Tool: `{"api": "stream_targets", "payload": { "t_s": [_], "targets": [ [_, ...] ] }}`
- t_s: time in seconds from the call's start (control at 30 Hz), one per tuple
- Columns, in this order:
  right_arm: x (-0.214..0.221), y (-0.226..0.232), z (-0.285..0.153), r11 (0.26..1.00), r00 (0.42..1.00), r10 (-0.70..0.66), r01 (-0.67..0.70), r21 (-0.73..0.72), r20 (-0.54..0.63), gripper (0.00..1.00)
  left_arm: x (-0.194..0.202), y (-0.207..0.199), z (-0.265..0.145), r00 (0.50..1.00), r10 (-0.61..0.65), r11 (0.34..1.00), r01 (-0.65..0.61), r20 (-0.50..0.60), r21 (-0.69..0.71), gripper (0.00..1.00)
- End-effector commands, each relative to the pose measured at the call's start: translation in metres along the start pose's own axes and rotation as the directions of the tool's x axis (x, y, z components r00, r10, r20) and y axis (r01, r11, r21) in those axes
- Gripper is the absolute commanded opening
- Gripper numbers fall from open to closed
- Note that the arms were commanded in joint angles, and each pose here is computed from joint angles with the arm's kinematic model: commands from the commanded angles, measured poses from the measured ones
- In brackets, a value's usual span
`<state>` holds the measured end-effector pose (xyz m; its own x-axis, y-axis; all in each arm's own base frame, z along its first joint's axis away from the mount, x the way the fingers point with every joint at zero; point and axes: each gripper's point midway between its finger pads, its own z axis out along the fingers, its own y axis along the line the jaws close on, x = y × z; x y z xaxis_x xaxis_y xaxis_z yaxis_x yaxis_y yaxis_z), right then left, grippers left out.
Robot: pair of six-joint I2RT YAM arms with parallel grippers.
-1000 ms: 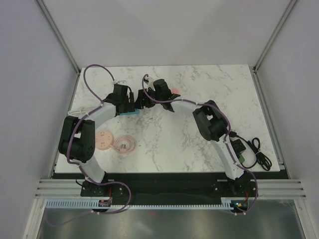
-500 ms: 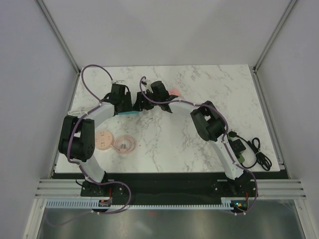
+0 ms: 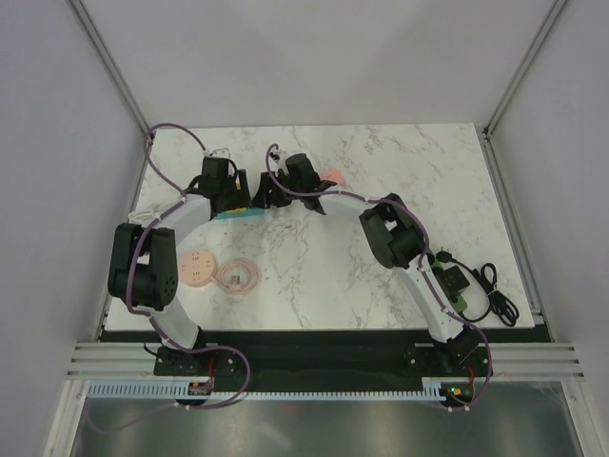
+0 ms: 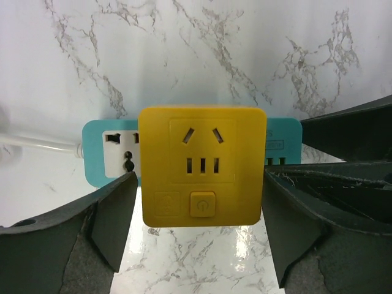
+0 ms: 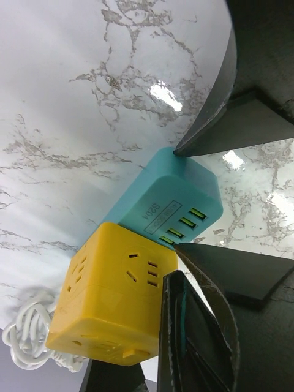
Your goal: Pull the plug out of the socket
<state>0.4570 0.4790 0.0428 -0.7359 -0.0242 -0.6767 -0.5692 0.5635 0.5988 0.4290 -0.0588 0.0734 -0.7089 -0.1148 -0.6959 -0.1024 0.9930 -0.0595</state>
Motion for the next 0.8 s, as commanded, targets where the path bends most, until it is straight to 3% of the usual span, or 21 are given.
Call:
{"api": "stream_targets", "payload": {
  "t_s": [0.0, 0.1, 0.37, 0.47, 0.5, 0.6, 0.73, 0.77],
  "targets": [
    [-0.015, 0.007, 0.003, 1.0, 0.999, -0.003, 0.003, -0.009, 0.039, 0.66, -0.035, -0.002, -0.01, 0.992, -0.086, 0.994, 0.08, 0.094, 0.068, 0.87],
    [-0.015, 0.008, 0.005, 1.0, 0.999, 0.001, -0.001, -0.013, 0.039, 0.66, -0.035, 0.001, -0.003, 0.985, -0.157, 0.982, 0.148, 0.072, 0.115, 0.83],
    [-0.013, 0.008, 0.006, 1.0, 0.999, 0.016, -0.016, -0.02, 0.032, 0.63, -0.03, 0.005, 0.005, 0.986, -0.154, 0.983, 0.148, 0.059, 0.104, 0.76],
    [-0.012, 0.008, 0.007, 1.0, 0.999, 0.019, -0.019, -0.023, 0.03, 0.63, -0.032, 0.005, 0.001, 0.987, -0.147, 0.985, 0.139, 0.071, 0.104, 0.63],
    [-0.013, 0.009, 0.007, 1.0, 0.999, 0.016, -0.016, -0.025, 0.032, 0.63, -0.033, 0.005, 0.0, 0.987, -0.142, 0.985, 0.134, 0.076, 0.105, 0.52],
    [-0.016, 0.012, 0.006, 1.0, 0.999, 0.011, -0.01, -0.03, 0.037, 0.65, -0.035, 0.003, -0.005, 0.988, -0.123, 0.989, 0.114, 0.092, 0.099, 0.34],
    [-0.017, 0.007, 0.006, 1.0, 0.999, 0.01, -0.009, -0.012, 0.043, 0.66, -0.033, -0.009, -0.007, 0.99, -0.11, 0.988, 0.098, 0.088, 0.123, 0.19],
    [-0.016, 0.007, 0.007, 1.0, 0.999, 0.01, -0.01, -0.009, 0.041, 0.66, -0.032, -0.01, -0.007, 0.99, -0.108, 0.988, 0.096, 0.088, 0.125, 0.05]
  ]
}}
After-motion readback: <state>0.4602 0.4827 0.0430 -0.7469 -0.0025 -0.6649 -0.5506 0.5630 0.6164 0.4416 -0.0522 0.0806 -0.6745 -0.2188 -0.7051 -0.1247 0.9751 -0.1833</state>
